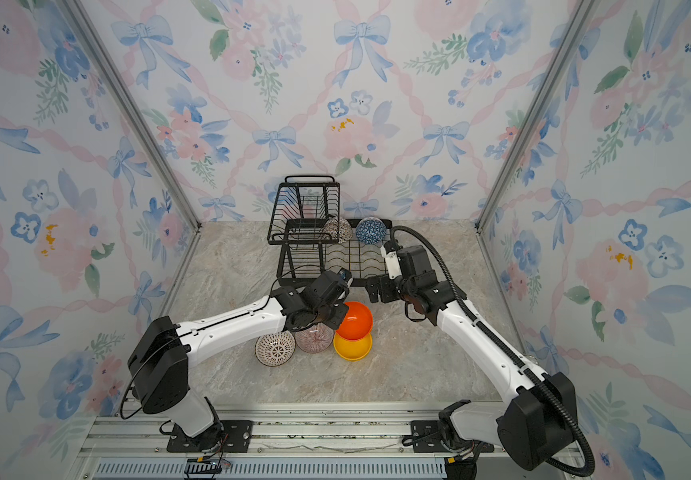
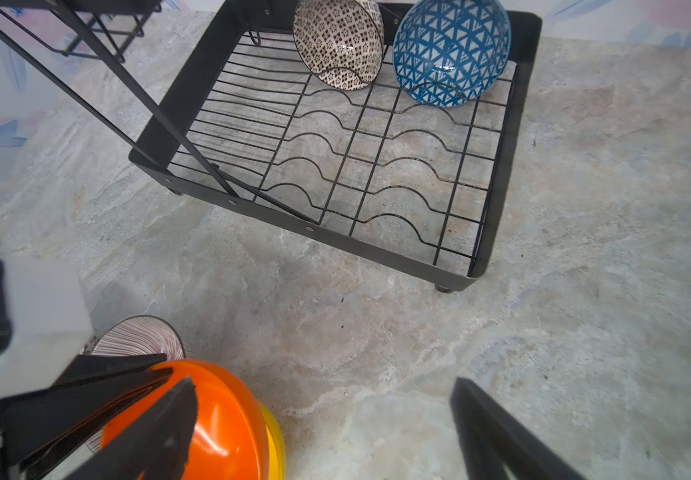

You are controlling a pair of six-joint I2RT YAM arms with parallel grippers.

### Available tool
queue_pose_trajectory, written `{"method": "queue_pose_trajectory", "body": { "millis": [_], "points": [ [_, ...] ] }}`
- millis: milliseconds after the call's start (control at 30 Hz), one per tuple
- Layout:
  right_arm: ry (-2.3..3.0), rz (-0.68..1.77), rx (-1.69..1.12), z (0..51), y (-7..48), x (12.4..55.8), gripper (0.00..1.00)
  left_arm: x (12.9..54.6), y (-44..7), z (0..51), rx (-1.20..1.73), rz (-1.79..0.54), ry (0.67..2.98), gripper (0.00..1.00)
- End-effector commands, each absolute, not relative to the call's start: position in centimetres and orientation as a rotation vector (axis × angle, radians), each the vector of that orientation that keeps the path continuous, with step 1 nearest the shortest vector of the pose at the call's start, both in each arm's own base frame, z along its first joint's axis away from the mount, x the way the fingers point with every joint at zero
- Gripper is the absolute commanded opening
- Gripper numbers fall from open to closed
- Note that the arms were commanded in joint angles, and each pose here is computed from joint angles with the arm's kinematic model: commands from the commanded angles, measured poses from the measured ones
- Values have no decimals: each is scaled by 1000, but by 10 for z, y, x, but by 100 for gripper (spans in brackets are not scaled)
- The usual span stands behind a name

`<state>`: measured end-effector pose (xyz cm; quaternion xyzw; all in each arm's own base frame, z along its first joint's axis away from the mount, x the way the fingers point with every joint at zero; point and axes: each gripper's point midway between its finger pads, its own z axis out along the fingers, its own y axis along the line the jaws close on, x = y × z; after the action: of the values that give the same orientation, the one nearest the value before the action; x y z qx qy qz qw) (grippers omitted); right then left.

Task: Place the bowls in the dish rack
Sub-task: 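Lift the orange bowl off the yellow bowl with the left gripper toward the right gripper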

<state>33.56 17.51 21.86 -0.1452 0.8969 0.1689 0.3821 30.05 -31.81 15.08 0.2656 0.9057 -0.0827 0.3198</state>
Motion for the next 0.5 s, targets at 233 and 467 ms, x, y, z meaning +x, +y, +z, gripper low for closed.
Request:
{"method": "queue_pose_trajectory", "body": {
  "millis": [233,467],
  "points": [
    [2236,634,-390,246,200,316,97,322,-294,242,398,-266,2117,0],
    [2238,684,-399,252,215,313,97,321,-280,268,294,-344,1990,0]
  ]
}}
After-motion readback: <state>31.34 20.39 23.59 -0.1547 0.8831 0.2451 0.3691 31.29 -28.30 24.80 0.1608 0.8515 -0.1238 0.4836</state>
